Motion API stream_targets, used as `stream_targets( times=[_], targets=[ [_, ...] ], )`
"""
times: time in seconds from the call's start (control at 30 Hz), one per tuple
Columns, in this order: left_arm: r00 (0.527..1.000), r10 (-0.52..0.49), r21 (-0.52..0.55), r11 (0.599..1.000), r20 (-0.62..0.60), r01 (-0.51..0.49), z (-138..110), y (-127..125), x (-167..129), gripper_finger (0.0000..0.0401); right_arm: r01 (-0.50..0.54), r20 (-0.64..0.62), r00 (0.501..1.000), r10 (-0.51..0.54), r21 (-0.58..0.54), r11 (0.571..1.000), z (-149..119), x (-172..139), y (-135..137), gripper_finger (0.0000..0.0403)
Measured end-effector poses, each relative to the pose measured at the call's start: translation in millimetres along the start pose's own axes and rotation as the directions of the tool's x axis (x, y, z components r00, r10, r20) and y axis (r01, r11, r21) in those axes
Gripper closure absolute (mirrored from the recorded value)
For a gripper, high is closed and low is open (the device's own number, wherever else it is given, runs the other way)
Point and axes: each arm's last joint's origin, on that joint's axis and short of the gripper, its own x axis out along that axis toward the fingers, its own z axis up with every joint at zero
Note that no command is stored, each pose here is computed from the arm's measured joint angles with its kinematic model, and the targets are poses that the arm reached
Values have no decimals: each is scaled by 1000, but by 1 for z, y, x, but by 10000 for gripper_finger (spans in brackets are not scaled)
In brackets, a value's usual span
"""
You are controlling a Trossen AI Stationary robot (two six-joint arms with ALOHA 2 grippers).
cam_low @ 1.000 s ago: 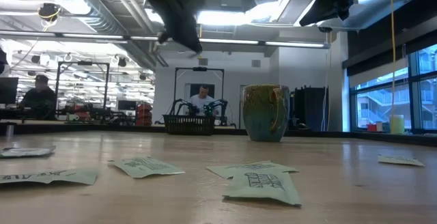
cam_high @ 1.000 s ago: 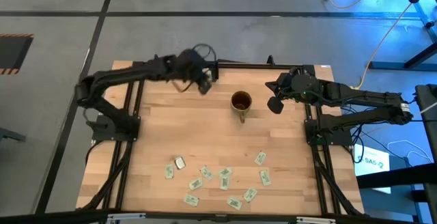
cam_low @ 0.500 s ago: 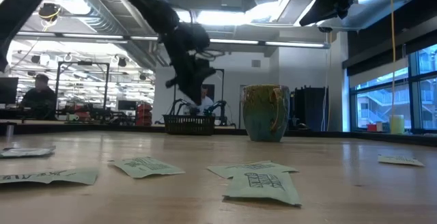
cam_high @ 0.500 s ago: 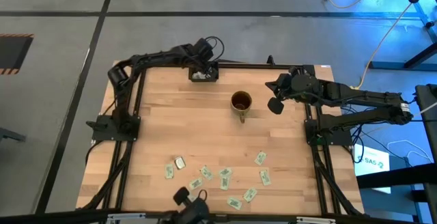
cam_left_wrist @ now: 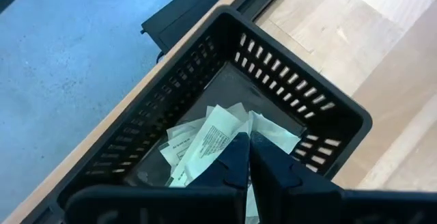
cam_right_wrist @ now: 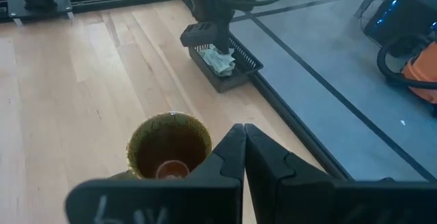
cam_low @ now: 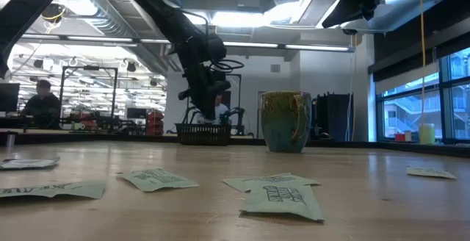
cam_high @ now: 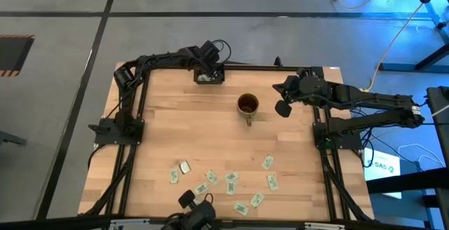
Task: Pick and place Stevia / Truvia into bins
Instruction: Put the stevia packet into the black container
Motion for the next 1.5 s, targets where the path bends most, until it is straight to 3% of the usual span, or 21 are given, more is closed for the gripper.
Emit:
stream_targets(
  times=[0.33, 0.5, 0.63, 0.77, 0.93, 1.03, 1.17, 1.27, 1.37, 1.5],
  targets=[
    [1000, 4, -14, 1000, 15, -4, 2, -1, -8, 338, 0, -1, 1000, 0, 3, 1000, 0, 0, 0, 389],
    [993, -11, 41, 999, 119, 6, 11, -5, -49, 329, 0, -1, 1000, 0, 3, 1000, 0, 0, 0, 389],
    [971, -91, 118, 991, 222, 66, 14, -21, -98, 329, -4, -1, 1000, 4, -3, 1000, 0, 0, 0, 389],
    [929, -242, 241, 954, 279, 176, 2, -42, -138, 329, -136, -26, 991, 135, -43, 990, -2, -2, 7, 389],
    [809, -488, 366, 855, 329, 367, -26, -67, -167, 329, -412, -138, 907, 398, -97, 906, -12, -4, 27, 389],
    [722, -587, 404, 799, 367, 445, -46, -78, -172, 329, -473, -238, 864, 444, -82, 877, -20, 0, 44, 389],
    [646, -647, 416, 759, 404, 500, -74, -91, -170, 329, -486, -371, 815, 446, -17, 874, -34, 13, 68, 389],
    [626, -672, 417, 739, 397, 529, -90, -99, -165, 329, -479, -442, 774, 453, 61, 876, -43, 21, 86, 389],
    [634, -681, 420, 729, 367, 540, -101, -105, -160, 329, -529, -513, 713, 479, 54, 847, -53, 25, 103, 389],
    [635, -692, 429, 718, 345, 548, -107, -110, -158, 329, -511, -580, 674, 457, 81, 856, -66, 30, 122, 386]
  ],
)
